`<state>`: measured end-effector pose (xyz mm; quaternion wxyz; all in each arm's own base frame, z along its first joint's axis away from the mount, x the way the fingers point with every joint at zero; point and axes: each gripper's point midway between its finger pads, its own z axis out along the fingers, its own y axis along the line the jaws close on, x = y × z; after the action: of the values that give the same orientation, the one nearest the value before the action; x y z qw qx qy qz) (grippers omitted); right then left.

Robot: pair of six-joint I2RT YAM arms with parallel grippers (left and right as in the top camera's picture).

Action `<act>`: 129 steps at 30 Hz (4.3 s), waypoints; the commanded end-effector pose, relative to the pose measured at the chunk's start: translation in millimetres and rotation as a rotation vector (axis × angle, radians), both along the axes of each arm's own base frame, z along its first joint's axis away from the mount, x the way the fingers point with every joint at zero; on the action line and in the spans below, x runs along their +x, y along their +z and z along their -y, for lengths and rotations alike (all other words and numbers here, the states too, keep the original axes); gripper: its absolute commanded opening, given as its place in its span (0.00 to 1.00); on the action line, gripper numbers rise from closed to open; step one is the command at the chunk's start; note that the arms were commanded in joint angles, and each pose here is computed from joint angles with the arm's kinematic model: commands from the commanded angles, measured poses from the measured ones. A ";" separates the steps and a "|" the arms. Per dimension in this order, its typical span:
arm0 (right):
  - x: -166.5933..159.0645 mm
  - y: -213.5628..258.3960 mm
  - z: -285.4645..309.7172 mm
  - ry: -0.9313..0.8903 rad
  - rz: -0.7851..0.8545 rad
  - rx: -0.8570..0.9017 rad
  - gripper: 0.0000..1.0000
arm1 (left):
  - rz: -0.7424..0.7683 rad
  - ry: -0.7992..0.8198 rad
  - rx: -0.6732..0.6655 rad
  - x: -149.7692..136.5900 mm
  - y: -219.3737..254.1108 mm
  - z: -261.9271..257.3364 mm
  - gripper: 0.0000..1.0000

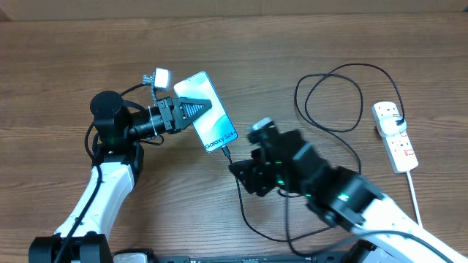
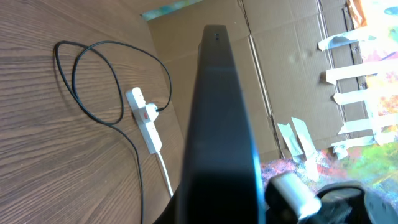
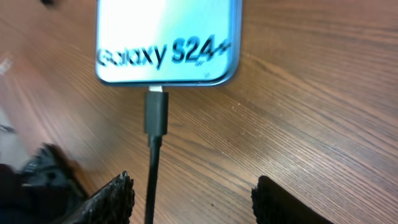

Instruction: Plug charger to phone and switch on socket

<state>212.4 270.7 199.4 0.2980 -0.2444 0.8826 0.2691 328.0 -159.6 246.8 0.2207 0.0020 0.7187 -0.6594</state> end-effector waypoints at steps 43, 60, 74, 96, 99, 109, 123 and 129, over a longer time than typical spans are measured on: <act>18.2 36.4 -44.1 -0.017 0.141 0.159 0.17 | 0.121 -0.155 0.014 -24.0 5.8 15.2 0.04; 8.7 13.3 -24.4 -0.087 0.028 0.084 0.18 | 0.131 -0.125 0.022 -18.8 5.2 14.5 0.04; 32.9 68.9 -46.7 -0.109 0.195 0.287 0.04 | 0.165 -0.192 0.020 -30.2 6.1 18.5 0.04; 20.0 59.1 -50.6 -0.040 0.146 0.266 0.18 | 0.164 -0.218 0.017 -34.9 6.0 25.9 0.04; 11.2 60.0 -53.6 0.003 0.121 0.280 0.27 | 0.158 -0.192 0.021 -30.4 5.5 25.3 0.04; -2.9 65.0 -23.6 -0.031 0.113 0.231 0.93 | 0.101 -0.029 0.037 -3.3 1.3 20.0 0.04; 11.9 119.5 40.9 -0.284 0.329 0.265 1.00 | -0.134 0.071 0.333 -10.2 -97.5 27.7 0.04; 12.8 120.7 43.0 -0.296 0.335 0.265 1.00 | -0.158 0.018 0.412 -18.3 -131.9 25.8 0.04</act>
<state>220.6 233.7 303.4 0.4842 -0.1291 0.8137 0.2945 307.6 -185.9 127.9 0.1420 -0.0595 0.8432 -0.5150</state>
